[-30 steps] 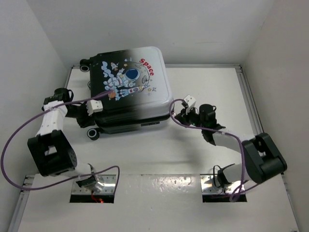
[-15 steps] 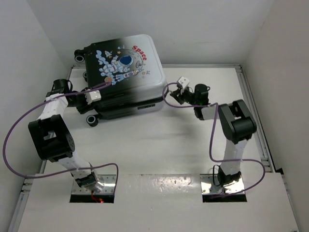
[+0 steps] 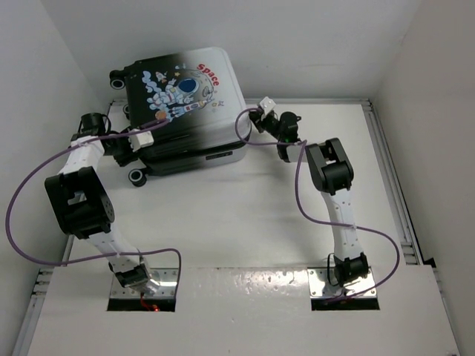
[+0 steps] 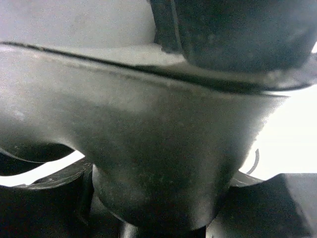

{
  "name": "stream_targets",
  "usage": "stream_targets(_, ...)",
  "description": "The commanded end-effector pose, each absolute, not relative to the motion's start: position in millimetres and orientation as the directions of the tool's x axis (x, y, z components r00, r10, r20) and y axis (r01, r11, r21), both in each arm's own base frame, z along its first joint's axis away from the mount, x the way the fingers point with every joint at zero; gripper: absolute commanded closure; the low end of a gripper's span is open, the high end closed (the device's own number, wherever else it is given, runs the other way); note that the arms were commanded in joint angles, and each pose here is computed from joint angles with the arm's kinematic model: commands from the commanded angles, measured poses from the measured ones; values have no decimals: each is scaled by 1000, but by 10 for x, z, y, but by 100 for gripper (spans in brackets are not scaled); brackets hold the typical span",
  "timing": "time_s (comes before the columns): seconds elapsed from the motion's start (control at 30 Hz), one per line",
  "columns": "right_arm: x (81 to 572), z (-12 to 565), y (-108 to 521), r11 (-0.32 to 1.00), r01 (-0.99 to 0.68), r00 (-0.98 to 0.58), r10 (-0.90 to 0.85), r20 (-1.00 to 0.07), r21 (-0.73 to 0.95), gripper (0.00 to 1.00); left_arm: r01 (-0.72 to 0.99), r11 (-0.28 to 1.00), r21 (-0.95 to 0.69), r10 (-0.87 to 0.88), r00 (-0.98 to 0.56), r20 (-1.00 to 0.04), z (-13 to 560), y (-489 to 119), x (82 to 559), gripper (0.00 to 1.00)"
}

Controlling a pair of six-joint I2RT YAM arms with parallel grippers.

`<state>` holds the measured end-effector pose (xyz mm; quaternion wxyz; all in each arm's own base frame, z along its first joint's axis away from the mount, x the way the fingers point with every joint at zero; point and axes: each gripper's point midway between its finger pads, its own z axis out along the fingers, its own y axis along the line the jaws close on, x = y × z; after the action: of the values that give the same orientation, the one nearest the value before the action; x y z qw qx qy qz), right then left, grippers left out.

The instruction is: Pack the luggage

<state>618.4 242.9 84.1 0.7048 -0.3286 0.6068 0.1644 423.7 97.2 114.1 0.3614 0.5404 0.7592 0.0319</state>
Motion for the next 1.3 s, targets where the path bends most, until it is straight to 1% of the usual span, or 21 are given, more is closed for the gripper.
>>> stream_targets(0.0, 6499, 1279, 1926, 874, -421, 286, -128, -950, -244, 100, 687, 518, 511, 841, -299, -450, 1050, 1452, 4479, 100)
stream_targets(0.17, 5926, 1509, 2501, 797, -558, 341, -34, -940, -231, 100, 726, 423, 542, 879, -183, -441, 1116, 1220, 4278, 100)
stream_targets(0.23, 5498, 1248, 2829, 726, -659, 281, -3, -960, -196, 100, 750, 371, 547, 898, -139, -417, 1044, 1152, 4143, 100)
stream_targets(0.3, 5244, 1488, 3056, 683, -697, 333, 38, -942, -219, 100, 747, 339, 571, 906, -97, -411, 1112, 1111, 4054, 100)
stream_targets(0.33, 5004, 1343, 3207, 633, -744, 305, 39, -951, -213, 100, 736, 339, 586, 908, -92, -409, 1173, 1158, 4043, 100)
stream_targets(0.4, 4757, 1546, 3408, 588, -774, 349, 84, -933, -237, 100, 719, 340, 606, 908, -83, -411, 1262, 1200, 4001, 100)
stream_targets(0.53, 4211, 1595, 3780, 467, -847, 355, 139, -925, -254, 100, 703, 358, 614, 899, -82, -429, 1346, 1364, 3874, 99)
stream_targets(0.6, 3956, 1669, 3979, 410, -872, 365, 177, -914, -269, 100, 688, 381, 618, 888, -86, -452, 1400, 1402, 3849, 84)
stream_targets(0.63, 3902, 1704, 4028, 399, -876, 368, 189, -910, -272, 100, 658, 432, 616, 859, -94, -503, 1523, 1432, 3847, 60)
stream_targets(0.67, 3775, 1726, 4135, 370, -890, 360, 208, -909, -268, 100, 630, 453, 630, 845, -78, -530, 1684, 1434, 3849, 48)
stream_targets(0.7, 3728, 1789, 4164, 363, -892, 361, 221, -906, -267, 100, 610, 493, 620, 815, -76, -574, 1779, 1420, 3816, 33)
stream_targets(0.73, 3662, 1807, 4213, 349, -900, 351, 231, -907, -259, 100, 584, 522, 621, 794, -68, -604, 1892, 1455, 3764, 1)
stream_targets(0.8, 3541, 1874, 4282, 327, -909, 346, 248, -905, -258, 100, 548, 545, 635, 753, 14, -658, 2259, 1258, 3692, 0)
stream_targets(0.83, 3489, 1891, 4310, 317, -913, 344, 257, -903, -257, 100, 527, 611, 590, 698, -8, -716, 2370, 1219, 3642, 0)
stream_targets(0.9, 3379, 1920, 4369, 290, -923, 333, 270, -903, -254, 100, 484, 630, 607, 667, 61, -742, 2829, 1054, 3562, 0)
stream_targets(0.93, 3338, 1944, 4391, 282, -924, 335, 277, -901, -257, 100, 471, 685, 556, 612, 43, -790, 2950, 1011, 3496, 0)
stream_targets(1.0, 3246, 1966, 4425, 262, -930, 329, 284, -900, -257, 100, 410, 705, 578, 596, 98, -797, 3359, 951, 3464, 0)
stream_targets(1.03, 3218, 1944, 4431, 258, -931, 327, 282, -902, -258, 100, 385, 751, 537, 544, 103, -833, 3561, 866, 3382, 0)
stream_targets(1.07, 3196, 1949, 4434, 255, -934, 322, 286, -903, -252, 100, 365, 759, 540, 535, 124, -836, 3707, 836, 3356, 0)
stream_targets(1.2, 3029, 1999, 4522, 223, -944, 305, 304, -902, -244, 100, 401, 802, 442, 431, 124, -894, 3841, 588, 3354, 0)
stream_targets(1.27, 3031, 1969, 4576, 233, -945, 294, 299, -908, -230, 100, 447, 834, 323, 326, 72, -943, 3780, 467, 3399, 6)
